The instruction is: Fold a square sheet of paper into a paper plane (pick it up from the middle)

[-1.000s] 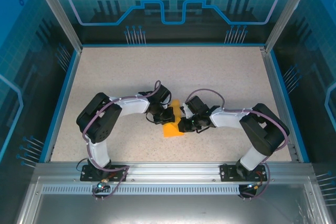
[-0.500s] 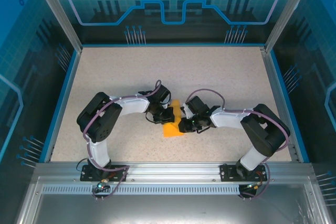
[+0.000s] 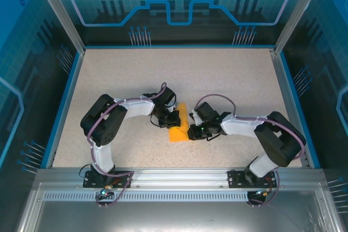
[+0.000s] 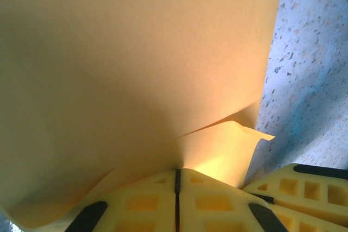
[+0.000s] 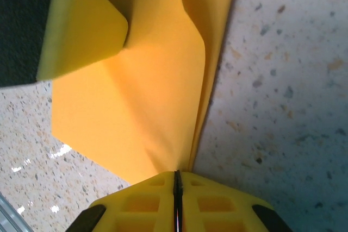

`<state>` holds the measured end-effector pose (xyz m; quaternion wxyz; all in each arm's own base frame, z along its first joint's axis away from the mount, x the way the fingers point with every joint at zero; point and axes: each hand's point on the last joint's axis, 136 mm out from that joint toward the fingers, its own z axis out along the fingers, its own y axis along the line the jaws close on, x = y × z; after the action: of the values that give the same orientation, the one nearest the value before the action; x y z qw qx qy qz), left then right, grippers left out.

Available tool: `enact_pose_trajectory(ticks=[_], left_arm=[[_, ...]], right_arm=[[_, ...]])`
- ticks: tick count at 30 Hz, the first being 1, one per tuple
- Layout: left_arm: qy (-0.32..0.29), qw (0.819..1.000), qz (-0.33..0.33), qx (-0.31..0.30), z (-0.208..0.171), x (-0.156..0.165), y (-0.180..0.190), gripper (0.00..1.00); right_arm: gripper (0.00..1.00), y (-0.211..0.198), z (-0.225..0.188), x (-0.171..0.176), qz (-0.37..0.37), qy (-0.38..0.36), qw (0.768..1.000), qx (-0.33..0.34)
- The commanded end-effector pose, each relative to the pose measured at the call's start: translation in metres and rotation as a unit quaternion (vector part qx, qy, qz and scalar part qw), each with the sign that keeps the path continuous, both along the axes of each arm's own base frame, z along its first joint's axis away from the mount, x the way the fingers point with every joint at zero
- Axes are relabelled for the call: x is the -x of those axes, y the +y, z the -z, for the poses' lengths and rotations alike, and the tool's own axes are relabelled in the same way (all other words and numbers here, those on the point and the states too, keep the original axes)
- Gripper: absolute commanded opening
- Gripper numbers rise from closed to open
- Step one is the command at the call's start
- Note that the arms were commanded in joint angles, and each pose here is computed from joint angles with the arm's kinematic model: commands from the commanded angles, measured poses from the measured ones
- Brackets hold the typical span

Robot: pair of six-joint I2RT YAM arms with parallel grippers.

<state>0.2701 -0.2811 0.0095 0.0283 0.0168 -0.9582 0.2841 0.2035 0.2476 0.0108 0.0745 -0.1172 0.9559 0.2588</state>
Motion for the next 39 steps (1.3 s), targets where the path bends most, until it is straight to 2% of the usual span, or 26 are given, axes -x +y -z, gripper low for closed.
enact_pose_trajectory(ticks=[1,9,13,20,28,39], left_arm=[[0.03,0.994,-0.006,-0.106,0.053,0.013,0.04,0.08],[0.032,0.994,-0.006,-0.105,0.054,0.014,0.04,0.08],[0.032,0.994,-0.006,-0.104,0.054,0.014,0.039,0.08],[0.032,0.994,-0.003,-0.101,0.053,0.014,0.038,0.08],[0.033,0.994,-0.001,-0.099,0.054,0.014,0.037,0.08],[0.036,0.994,-0.001,-0.103,0.056,0.013,0.042,0.08]], right_arm=[[0.1,-0.024,0.012,0.031,-0.015,0.039,0.998,0.055],[0.1,0.002,-0.043,0.003,-0.005,-0.012,1.0,-0.022],[0.1,0.028,-0.051,-0.003,-0.014,-0.011,0.998,-0.066],[0.1,0.037,-0.023,-0.001,-0.024,0.009,0.998,-0.051],[0.09,0.023,0.004,0.001,-0.013,0.03,0.999,-0.031],[0.09,-0.007,0.03,0.028,-0.004,0.068,0.998,-0.006]])
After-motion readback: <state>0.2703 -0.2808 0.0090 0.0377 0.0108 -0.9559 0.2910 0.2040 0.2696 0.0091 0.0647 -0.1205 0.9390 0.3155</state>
